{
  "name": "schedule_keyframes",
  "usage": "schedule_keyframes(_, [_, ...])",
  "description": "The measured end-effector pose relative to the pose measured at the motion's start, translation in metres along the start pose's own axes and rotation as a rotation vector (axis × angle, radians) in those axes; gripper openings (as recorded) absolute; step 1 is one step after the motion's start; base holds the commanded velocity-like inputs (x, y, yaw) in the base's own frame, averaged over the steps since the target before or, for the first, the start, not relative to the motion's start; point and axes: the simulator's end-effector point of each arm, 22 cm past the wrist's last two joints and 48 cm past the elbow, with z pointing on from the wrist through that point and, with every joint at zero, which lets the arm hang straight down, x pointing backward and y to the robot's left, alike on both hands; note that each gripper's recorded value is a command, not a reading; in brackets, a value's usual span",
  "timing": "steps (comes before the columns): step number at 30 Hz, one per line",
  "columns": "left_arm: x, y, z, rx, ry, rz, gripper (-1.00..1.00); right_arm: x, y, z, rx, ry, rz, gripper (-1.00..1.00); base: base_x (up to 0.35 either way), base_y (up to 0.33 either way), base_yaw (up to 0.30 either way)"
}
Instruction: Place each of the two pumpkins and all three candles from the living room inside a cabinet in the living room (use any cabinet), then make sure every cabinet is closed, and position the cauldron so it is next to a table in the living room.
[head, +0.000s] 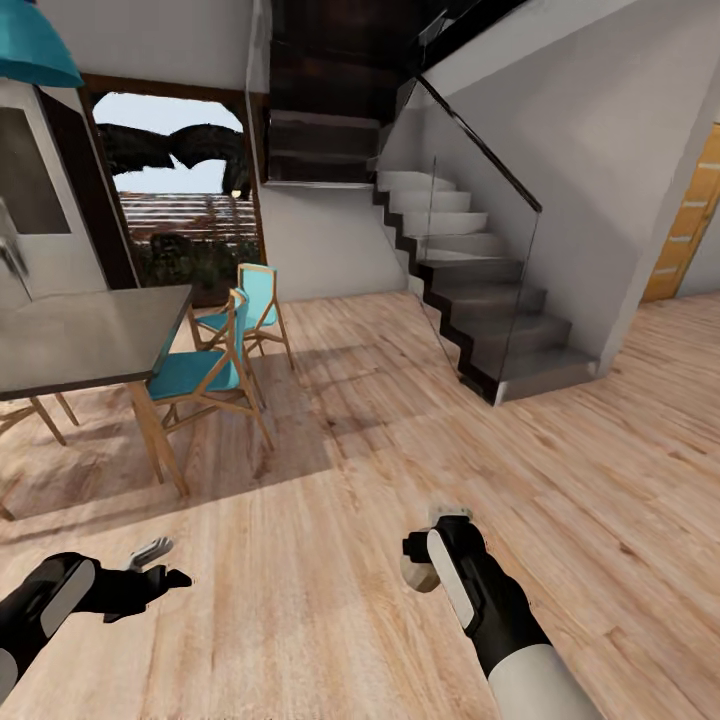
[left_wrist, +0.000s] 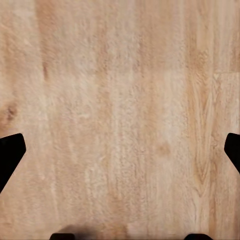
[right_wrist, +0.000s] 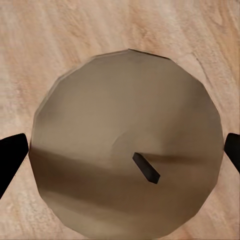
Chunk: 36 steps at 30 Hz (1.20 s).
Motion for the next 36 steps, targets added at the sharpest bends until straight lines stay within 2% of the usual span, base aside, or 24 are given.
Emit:
schedule_keyframes(19, [-0.014,-0.012,-0.029,-0.01,0.0,0.0,1.0,-0.023,0.0,-0.027,-0.001,0.001,0.0,-1.0,0.0,0.0,0.291])
schedule_keyframes(20, [-0.015,-0.01,-0.031,-0.023,0.0,0.0,1.0,-0.024,0.0,-0.028,-0.001,0.001,0.0,-1.0,0.0,0.0,0.291])
schedule_keyframes(24, [-0.02,0.012,-0.039,-0.136,-0.006,-0.002,1.0,-0.029,0.0,-0.034,-0.001,0.002,0.0,-1.0,0.0,0.0,0.291])
schedule_keyframes(25, [-0.021,0.021,-0.042,-0.182,-0.009,-0.004,1.0,-0.03,0.0,-0.036,-0.001,0.002,-0.001,-1.0,0.0,0.0,0.291])
schedule_keyframes(28, [-0.022,0.035,-0.047,-0.249,-0.012,-0.005,1.0,-0.031,0.0,-0.037,-0.001,0.002,0.0,-1.0,0.0,0.0,0.291])
schedule_keyframes(36, [-0.025,0.037,-0.049,-0.258,-0.022,-0.016,1.0,-0.031,0.0,-0.037,0.0,0.004,-0.001,-1.0,0.0,0.0,0.291])
